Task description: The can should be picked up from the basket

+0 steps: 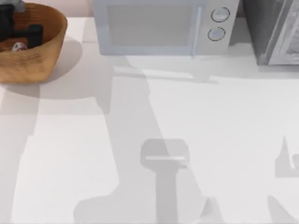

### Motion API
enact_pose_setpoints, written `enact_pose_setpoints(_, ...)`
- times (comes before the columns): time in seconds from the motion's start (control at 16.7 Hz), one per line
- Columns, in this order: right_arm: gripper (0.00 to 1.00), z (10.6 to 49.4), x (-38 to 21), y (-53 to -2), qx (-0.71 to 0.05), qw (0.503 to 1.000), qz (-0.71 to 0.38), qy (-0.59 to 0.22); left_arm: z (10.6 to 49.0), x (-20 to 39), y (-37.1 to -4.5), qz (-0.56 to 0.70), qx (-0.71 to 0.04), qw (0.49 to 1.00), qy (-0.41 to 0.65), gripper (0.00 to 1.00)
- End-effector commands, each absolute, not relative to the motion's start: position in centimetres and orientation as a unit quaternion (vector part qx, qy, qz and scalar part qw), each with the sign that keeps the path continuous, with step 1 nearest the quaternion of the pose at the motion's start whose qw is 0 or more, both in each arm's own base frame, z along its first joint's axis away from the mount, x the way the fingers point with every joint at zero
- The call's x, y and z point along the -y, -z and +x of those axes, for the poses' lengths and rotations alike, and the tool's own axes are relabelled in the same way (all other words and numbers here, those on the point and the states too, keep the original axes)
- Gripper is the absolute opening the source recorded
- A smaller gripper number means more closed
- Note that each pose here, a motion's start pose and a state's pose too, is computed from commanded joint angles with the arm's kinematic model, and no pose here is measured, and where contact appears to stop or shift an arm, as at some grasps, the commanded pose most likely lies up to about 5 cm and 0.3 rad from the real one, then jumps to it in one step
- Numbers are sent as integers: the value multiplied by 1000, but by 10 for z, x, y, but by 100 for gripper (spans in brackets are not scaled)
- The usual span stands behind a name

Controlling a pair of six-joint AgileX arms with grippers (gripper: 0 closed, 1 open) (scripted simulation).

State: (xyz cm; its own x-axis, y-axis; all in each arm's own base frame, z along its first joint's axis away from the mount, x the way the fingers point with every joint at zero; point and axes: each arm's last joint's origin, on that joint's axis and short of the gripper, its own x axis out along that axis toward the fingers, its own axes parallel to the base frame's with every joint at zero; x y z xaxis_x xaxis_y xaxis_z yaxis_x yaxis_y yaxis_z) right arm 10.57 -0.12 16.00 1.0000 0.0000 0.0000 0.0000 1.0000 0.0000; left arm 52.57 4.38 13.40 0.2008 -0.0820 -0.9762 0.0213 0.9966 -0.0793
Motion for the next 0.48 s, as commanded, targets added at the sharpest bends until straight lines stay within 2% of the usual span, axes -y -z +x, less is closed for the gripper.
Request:
enact_pose_setpoints(0.24, 100, 106, 1, -160, 0, 1000, 0, 0, 526, -44, -132, -24, -632, 774, 33, 100)
enact_pose_setpoints(0.48, 100, 106, 1, -160, 0, 1000, 0, 0, 526, -44, -132, -24, -632, 774, 33, 70)
